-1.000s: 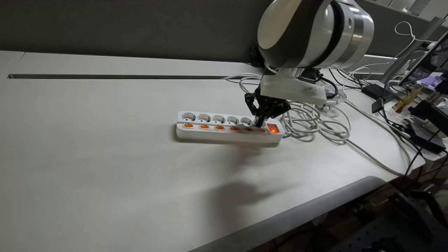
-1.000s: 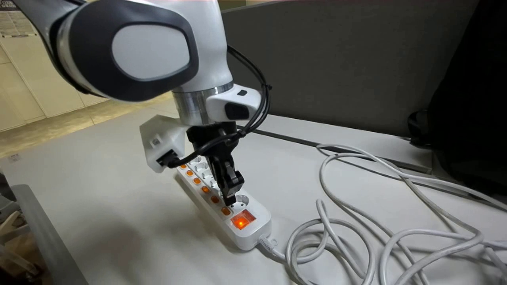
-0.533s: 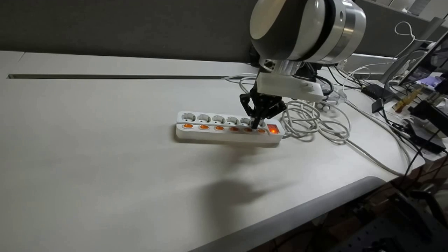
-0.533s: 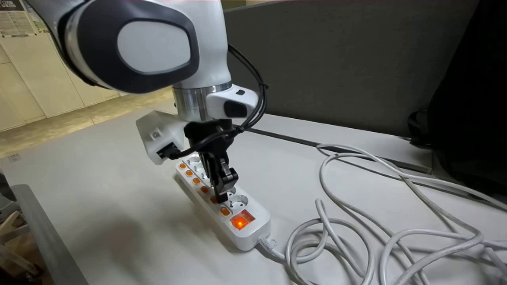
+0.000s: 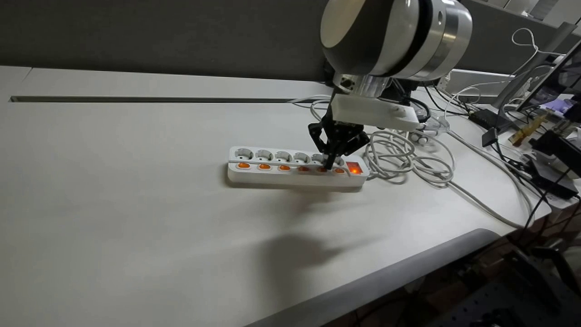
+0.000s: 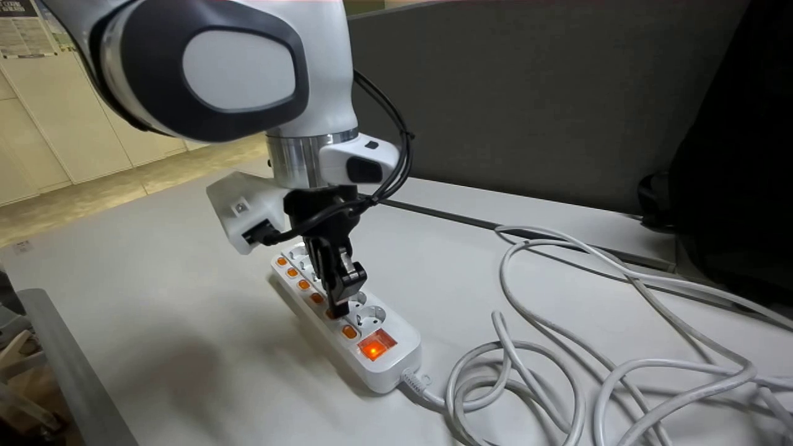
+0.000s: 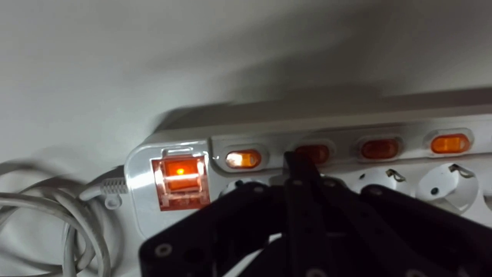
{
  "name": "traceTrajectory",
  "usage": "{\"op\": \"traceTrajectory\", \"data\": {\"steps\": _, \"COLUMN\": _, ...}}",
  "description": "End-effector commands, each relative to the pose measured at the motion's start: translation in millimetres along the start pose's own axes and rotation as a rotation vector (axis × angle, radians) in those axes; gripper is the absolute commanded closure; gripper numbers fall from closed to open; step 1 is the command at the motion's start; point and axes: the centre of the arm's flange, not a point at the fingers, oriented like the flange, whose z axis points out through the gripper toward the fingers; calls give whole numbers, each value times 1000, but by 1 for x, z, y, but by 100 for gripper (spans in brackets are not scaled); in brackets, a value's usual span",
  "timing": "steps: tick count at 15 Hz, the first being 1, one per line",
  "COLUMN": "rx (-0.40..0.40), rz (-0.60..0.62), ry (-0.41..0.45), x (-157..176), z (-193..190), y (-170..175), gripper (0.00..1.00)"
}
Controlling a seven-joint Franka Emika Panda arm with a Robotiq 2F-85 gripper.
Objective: Turn on the second switch from the right on the adapter
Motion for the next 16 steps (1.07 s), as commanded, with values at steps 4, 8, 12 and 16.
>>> {"op": "traceTrajectory", "data": {"steps": 4, "rx": -91, "rz": -69, "ry": 90, "x": -25, "z": -23, "y": -18, "gripper": 100}}
{"op": "traceTrajectory", "data": {"steps": 8, "rx": -133, "rz": -99, "ry": 176, "x": -30, "z": -33, "y": -22, "gripper": 100}}
{"op": "traceTrajectory", "data": {"steps": 12, "rx": -126, "rz": -76, "ry": 186, "x": -31, "z": -35, "y": -21, "gripper": 100}}
{"op": "traceTrajectory", "data": {"steps": 16, "rx": -129, "rz": -118, "ry": 162, "x": -22, "z": -26, "y": -23, "gripper": 99}}
